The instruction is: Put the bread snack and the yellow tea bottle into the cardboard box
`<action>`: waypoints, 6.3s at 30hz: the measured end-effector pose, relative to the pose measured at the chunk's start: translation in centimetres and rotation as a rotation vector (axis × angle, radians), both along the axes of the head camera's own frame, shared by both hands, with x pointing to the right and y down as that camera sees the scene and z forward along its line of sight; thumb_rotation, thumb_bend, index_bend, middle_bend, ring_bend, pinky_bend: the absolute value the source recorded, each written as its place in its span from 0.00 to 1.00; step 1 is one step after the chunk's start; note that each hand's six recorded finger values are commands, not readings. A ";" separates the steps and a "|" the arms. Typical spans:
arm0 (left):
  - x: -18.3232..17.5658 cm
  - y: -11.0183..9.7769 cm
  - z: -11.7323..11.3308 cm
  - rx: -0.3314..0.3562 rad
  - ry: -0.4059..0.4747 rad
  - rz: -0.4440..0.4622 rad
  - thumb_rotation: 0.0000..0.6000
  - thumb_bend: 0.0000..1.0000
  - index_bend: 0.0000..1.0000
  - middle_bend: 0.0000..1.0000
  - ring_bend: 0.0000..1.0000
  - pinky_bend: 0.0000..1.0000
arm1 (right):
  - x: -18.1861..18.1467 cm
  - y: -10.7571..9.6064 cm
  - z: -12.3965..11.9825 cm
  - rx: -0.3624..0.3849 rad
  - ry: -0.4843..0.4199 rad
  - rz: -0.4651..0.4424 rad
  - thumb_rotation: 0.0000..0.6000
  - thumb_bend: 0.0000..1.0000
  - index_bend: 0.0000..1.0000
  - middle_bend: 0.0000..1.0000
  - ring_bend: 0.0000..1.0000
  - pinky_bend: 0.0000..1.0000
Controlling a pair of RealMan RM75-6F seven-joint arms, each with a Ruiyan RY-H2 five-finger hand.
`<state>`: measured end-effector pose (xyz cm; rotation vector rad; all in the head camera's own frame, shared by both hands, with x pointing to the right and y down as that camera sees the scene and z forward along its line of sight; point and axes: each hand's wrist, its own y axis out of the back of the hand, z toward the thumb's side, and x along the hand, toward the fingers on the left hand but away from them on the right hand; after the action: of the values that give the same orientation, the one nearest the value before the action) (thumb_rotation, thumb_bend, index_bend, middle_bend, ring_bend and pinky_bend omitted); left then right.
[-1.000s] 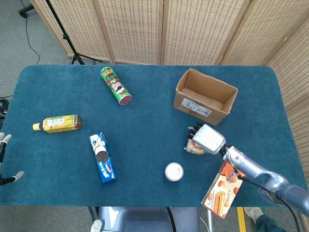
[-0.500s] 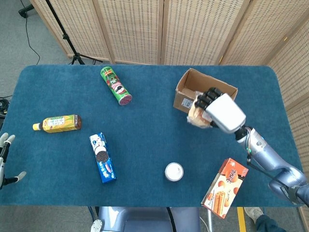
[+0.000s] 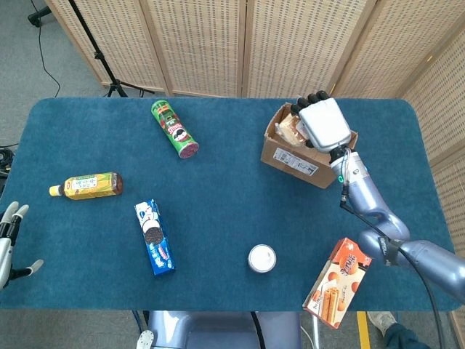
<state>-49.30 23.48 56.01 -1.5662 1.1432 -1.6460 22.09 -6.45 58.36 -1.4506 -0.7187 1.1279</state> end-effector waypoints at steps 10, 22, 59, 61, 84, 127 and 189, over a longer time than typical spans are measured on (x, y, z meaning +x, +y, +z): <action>-0.4 -0.3 0.5 -0.014 -0.005 -0.015 1.00 0.00 0.00 0.00 0.00 0.00 | 0.2 0.5 3.5 -0.071 0.085 0.011 1.00 0.13 0.16 0.09 0.07 0.16; -0.2 -0.5 0.8 -0.027 -0.004 -0.009 1.00 0.00 0.00 0.00 0.00 0.00 | 0.5 0.5 2.1 -0.022 0.169 0.032 1.00 0.00 0.00 0.00 0.00 0.00; 2.1 -11.6 6.0 0.004 -0.048 0.208 1.00 0.00 0.00 0.00 0.00 0.00 | 20.1 26.9 -6.6 0.047 -0.174 0.349 1.00 0.00 0.00 0.00 0.00 0.00; 2.2 -12.5 7.1 -0.020 -0.052 0.221 1.00 0.00 0.00 0.00 0.00 0.00 | 20.3 27.9 -6.5 0.042 -0.180 0.358 1.00 0.00 0.00 0.00 0.00 0.00; 4.4 -16.3 16.2 -0.210 -0.063 0.219 1.00 0.30 0.64 0.50 0.43 0.47 | 22.0 27.4 -5.9 0.020 -0.166 0.407 1.00 0.00 0.00 0.00 0.00 0.00; 41.4 -15.5 9.5 0.453 -0.033 1.409 1.00 0.17 0.67 0.49 0.43 0.50 | 22.9 26.9 -5.4 -0.006 -0.140 0.447 1.00 0.00 0.00 0.00 0.00 0.00; 0.7 -5.4 -1.9 0.106 0.043 0.013 1.00 0.00 0.00 0.00 0.00 0.00 | -6.9 16.5 4.0 -0.087 0.297 -0.944 1.00 0.00 0.03 0.00 0.00 0.00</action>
<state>-48.64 18.10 54.07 -1.5451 1.2198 -1.5248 15.17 10.08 62.40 -1.3976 0.2412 0.5966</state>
